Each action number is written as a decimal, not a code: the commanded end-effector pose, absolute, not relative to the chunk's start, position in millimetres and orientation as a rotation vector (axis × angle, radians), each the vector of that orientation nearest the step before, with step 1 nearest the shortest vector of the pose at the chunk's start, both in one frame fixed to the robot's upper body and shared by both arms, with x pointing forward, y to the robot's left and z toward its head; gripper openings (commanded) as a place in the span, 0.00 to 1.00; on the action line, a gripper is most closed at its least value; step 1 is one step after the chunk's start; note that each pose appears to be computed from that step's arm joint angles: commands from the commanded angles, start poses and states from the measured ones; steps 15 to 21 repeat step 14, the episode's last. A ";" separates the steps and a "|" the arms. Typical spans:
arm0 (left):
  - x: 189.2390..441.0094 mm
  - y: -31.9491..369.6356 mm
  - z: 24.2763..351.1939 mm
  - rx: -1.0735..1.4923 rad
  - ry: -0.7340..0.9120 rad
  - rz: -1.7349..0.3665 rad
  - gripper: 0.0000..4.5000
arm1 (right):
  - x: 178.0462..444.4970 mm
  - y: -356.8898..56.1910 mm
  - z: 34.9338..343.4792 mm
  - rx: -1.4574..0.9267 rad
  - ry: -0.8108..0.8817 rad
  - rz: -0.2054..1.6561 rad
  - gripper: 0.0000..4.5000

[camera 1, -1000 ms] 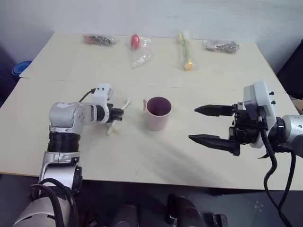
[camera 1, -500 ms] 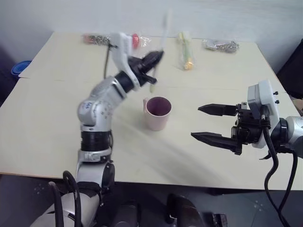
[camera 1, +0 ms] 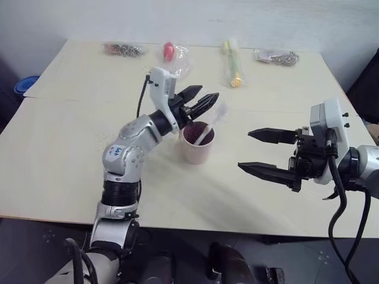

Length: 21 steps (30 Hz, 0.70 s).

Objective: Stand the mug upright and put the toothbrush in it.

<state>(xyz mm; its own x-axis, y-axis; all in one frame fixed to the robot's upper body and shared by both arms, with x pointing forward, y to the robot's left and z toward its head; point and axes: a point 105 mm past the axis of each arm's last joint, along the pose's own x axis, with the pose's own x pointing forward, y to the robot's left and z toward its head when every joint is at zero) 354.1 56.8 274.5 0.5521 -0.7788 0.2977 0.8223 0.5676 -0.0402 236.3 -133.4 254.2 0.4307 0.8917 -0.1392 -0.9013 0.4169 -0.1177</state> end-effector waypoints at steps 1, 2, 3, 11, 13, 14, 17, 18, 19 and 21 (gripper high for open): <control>336.6 85.8 301.7 -0.117 -0.327 -0.975 0.73 | 237.9 -137.2 263.0 -0.197 0.021 1.126 1.00; 332.5 100.6 302.3 -0.072 -0.292 -0.996 0.73 | 240.3 -141.2 262.2 -0.201 0.029 1.117 1.00; 326.6 116.1 302.3 0.000 -0.260 -1.018 0.73 | 243.0 -146.2 261.2 -0.205 0.040 1.107 1.00; 275.7 226.5 289.6 0.470 0.083 -1.108 0.73 | 264.2 -194.5 247.4 -0.249 0.133 1.010 1.00; 272.6 236.1 285.6 0.541 0.112 -1.099 0.73 | 265.7 -196.8 247.4 -0.240 0.132 1.011 1.00; 273.3 238.8 284.5 0.546 0.122 -1.087 0.73 | 266.5 -197.1 247.1 -0.237 0.132 1.012 1.00; 273.3 238.8 284.5 0.546 0.122 -1.087 0.73 | 266.5 -197.1 247.1 -0.237 0.132 1.012 1.00; 273.3 238.8 284.5 0.546 0.122 -1.087 0.73 | 266.5 -197.1 247.1 -0.237 0.132 1.012 1.00; 273.3 238.8 284.5 0.546 0.122 -1.087 0.73 | 266.5 -197.1 247.1 -0.237 0.132 1.012 1.00; 273.3 238.8 284.5 0.546 0.122 -1.087 0.73 | 266.5 -197.1 247.1 -0.237 0.132 1.012 1.00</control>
